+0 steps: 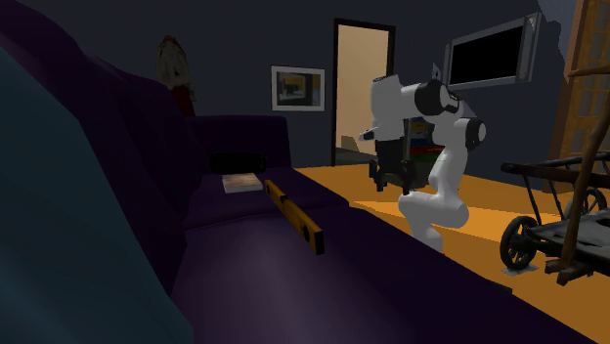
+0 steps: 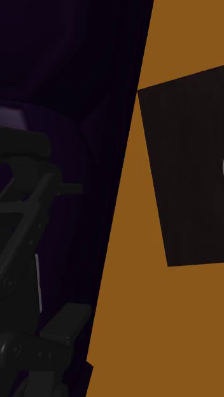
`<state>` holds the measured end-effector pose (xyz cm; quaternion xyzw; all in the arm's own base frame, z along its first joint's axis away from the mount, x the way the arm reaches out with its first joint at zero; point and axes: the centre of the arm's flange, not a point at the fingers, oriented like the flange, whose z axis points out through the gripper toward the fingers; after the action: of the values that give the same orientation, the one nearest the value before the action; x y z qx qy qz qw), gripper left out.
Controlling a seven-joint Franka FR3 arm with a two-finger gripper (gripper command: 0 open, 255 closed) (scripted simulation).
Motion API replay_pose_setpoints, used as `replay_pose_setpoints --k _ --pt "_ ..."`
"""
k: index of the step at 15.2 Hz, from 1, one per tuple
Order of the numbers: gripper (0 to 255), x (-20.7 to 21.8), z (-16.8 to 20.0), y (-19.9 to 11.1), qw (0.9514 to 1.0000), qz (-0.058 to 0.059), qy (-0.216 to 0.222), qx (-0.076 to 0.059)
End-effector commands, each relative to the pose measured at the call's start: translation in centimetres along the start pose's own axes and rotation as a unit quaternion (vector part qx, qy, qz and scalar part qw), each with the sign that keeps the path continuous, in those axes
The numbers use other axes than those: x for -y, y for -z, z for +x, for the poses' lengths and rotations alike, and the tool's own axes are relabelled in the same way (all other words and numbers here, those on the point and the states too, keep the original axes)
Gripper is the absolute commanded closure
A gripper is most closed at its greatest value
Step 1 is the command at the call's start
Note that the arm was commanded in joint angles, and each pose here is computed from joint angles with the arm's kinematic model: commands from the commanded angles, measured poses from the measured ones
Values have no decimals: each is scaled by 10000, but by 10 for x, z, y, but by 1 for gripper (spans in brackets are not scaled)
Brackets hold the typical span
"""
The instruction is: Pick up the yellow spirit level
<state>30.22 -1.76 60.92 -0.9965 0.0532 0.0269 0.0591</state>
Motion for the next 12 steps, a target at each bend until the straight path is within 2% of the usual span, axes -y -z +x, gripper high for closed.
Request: replay_pose_setpoints --k 1,3,6,9,12 --pt "0 0 0 0 10000 0 0 0" --pt "0 -23 12 3 9988 -6 484 -6" --pt "0 -55 35 8 9927 -16 1206 -15" --pt "0 -83 61 13 9813 -26 1923 -24" --pt "0 -107 92 18 9648 -35 2629 -33"
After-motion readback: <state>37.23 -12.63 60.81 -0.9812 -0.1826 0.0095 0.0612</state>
